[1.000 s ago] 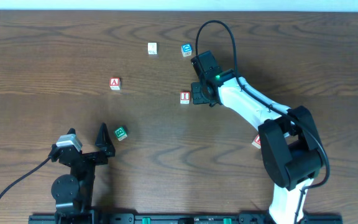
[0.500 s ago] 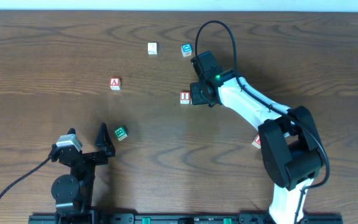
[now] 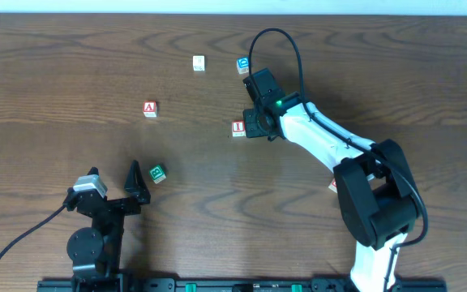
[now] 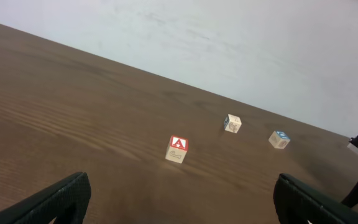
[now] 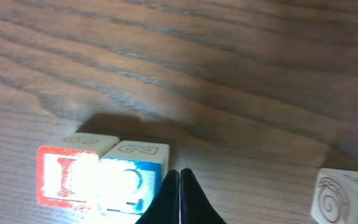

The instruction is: Spell out Ai2

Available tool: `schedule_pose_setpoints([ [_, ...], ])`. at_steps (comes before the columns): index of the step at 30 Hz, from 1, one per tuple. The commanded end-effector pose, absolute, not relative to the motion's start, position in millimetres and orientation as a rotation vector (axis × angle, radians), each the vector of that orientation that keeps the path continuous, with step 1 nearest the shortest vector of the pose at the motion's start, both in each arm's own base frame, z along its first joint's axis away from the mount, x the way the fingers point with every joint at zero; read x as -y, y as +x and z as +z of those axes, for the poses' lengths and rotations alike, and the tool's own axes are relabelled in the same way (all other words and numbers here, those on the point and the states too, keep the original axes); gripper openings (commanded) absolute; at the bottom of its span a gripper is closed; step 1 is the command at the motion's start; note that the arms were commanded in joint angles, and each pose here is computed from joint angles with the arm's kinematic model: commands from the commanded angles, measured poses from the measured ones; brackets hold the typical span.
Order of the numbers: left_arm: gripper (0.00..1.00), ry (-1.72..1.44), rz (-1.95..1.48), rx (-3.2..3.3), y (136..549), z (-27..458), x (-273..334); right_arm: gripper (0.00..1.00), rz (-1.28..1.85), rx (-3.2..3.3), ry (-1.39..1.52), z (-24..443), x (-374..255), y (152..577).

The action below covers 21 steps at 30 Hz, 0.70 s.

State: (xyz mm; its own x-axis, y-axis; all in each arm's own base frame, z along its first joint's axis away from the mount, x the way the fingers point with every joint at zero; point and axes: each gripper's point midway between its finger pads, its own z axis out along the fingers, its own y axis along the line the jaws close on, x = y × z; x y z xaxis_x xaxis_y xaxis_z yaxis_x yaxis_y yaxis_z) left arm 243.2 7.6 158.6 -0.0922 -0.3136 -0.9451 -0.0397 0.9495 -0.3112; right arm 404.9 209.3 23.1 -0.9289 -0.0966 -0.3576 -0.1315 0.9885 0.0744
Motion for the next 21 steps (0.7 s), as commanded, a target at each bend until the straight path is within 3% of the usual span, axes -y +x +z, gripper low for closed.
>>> schedule_pose_setpoints([
  [1,0.96,-0.299,-0.228,-1.697,244,139,-10,0.25,0.042,-2.744,-0.128,23,-199,413],
  [2,0.95,-0.299,-0.228,-1.697,244,139,-10,0.4,0.017,-2.737,-0.113,24,-196,414],
  [5,0.96,-0.299,-0.228,-1.697,244,139,-10,0.53,-0.043,-2.712,-0.098,27,-188,419],
  [10,0.95,-0.299,-0.228,-1.697,244,139,-10,0.51,-0.042,-2.632,-0.064,59,-190,442],
  [12,0.95,-0.299,-0.228,-1.697,244,139,-10,0.46,-0.014,-2.594,-0.052,82,-194,452],
  [14,0.95,-0.299,-0.228,-1.697,244,139,-10,0.23,0.012,-2.573,-0.05,100,-199,459],
  [15,0.95,-0.299,-0.228,-1.697,244,139,-10,0.02,0.042,-2.571,-0.061,109,-206,460],
  [21,0.95,-0.299,-0.228,-1.697,244,139,-10,0.01,0.286,-2.591,-0.356,122,-277,432],
])
